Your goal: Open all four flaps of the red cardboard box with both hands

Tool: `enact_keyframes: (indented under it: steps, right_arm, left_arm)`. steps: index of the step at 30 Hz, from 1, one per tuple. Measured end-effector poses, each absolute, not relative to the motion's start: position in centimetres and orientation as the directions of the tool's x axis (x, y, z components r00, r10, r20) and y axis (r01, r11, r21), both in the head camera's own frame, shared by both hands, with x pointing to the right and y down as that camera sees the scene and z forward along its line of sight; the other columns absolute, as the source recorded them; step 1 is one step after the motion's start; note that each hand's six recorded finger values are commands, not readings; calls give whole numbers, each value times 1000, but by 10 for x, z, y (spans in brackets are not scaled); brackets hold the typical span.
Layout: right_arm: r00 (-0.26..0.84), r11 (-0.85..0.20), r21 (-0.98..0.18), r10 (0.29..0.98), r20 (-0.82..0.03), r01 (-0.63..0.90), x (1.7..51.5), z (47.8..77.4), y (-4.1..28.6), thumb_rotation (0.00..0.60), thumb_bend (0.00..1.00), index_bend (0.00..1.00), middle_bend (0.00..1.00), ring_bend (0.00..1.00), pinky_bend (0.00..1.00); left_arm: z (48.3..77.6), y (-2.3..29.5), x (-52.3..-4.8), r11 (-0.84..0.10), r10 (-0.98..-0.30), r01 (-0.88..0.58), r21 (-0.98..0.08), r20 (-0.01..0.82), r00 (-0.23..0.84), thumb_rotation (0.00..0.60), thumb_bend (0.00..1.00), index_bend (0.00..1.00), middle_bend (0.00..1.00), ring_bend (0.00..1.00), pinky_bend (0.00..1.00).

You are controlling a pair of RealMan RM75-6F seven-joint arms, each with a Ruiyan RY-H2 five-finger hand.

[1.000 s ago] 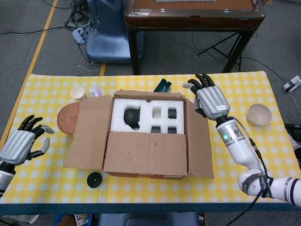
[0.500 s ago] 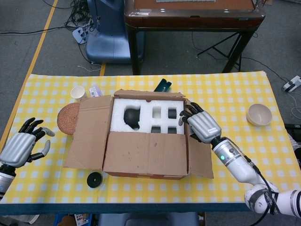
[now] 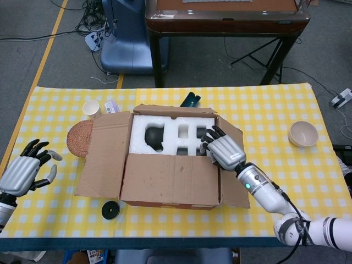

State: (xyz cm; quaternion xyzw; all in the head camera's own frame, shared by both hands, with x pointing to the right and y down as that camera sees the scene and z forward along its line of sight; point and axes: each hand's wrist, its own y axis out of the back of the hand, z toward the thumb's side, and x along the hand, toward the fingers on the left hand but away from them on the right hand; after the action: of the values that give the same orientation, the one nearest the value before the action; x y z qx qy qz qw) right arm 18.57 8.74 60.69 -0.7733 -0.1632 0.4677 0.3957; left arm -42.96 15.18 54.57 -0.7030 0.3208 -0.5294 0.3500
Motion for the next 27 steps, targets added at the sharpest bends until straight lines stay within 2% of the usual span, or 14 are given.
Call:
enact_keyframes:
  steps: [15, 27]
  right_arm:
    - [509, -620, -767, 612, -606, -167, 188, 612, 99, 600, 1000, 403, 241, 71, 0]
    - [529, -611, -789, 648, -547, -67, 202, 585, 104, 600, 1000, 404, 241, 72, 0]
  left_arm:
    - [550, 151, -431, -556, -817, -85, -826, 525, 239, 103, 547, 436, 351, 118, 0]
    - [554, 147, -424, -558, -813, -79, -826, 525, 250, 104, 548, 435, 351, 118, 0]
